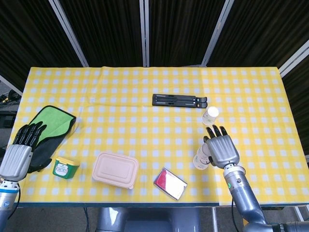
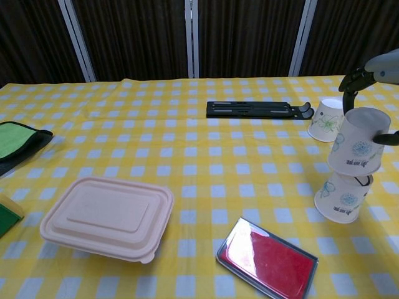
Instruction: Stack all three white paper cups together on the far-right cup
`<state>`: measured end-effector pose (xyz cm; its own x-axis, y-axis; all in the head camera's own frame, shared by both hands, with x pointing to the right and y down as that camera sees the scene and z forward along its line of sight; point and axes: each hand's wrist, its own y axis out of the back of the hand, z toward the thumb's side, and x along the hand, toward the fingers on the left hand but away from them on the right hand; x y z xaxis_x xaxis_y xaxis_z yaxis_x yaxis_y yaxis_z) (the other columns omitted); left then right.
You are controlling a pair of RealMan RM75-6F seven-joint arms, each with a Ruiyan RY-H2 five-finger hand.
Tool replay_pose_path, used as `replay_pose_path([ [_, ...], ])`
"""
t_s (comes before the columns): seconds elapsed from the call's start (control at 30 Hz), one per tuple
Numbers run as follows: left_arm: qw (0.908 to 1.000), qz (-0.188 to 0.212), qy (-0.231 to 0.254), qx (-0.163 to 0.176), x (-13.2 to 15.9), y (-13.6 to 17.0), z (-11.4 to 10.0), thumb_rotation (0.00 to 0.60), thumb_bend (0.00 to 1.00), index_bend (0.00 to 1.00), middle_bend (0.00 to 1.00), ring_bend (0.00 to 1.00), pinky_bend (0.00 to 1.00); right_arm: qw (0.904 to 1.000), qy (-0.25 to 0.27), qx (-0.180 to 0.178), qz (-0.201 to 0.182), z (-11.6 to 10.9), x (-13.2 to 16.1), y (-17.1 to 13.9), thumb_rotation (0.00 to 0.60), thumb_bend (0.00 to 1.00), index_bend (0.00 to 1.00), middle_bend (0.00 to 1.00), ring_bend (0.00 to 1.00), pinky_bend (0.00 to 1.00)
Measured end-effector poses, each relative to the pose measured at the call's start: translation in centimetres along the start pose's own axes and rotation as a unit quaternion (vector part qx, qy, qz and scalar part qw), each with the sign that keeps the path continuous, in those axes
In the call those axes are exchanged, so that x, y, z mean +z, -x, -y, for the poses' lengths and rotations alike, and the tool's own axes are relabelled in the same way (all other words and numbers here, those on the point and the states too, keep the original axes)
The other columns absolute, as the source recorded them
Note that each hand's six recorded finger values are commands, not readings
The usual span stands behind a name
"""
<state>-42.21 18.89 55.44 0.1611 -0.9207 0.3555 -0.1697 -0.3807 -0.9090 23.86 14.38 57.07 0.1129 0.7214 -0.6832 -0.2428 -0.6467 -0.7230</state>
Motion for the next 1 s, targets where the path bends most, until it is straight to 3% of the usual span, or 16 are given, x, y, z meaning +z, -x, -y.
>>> replay_pose_path([
  [0.33,1.0,0.002,-0.001,-0.001,0.1,0.1,0.1,0.6,0.18,0.0,0.0,0.0,0.0,0.9999,0.003,0.01,0.011,0.7,-0.8,-0.3,0.6,0.27,0.49,0.09,0.0,0.12],
  [0.67,1.0,0.002,-0.002,-0.002,0.1,0.0,0.2,0.6,0.18,0.0,0.0,0.0,0.0,0.9999,0.015,-0.002,0.004,0.0,-0.6,-0.7,0.6,0.27,0.5,0.09,0.0,0.13],
  [1.0,1.0,0.003,0.0,-0.001,0.1,0.1,0.0,0.6,0.18,0.0,0.0,0.0,0.0,0.9998,0.014,0.01,-0.003,0.6,-0.1,-1.2,0.6,0.27,0.5,0.08,0.0,0.13],
])
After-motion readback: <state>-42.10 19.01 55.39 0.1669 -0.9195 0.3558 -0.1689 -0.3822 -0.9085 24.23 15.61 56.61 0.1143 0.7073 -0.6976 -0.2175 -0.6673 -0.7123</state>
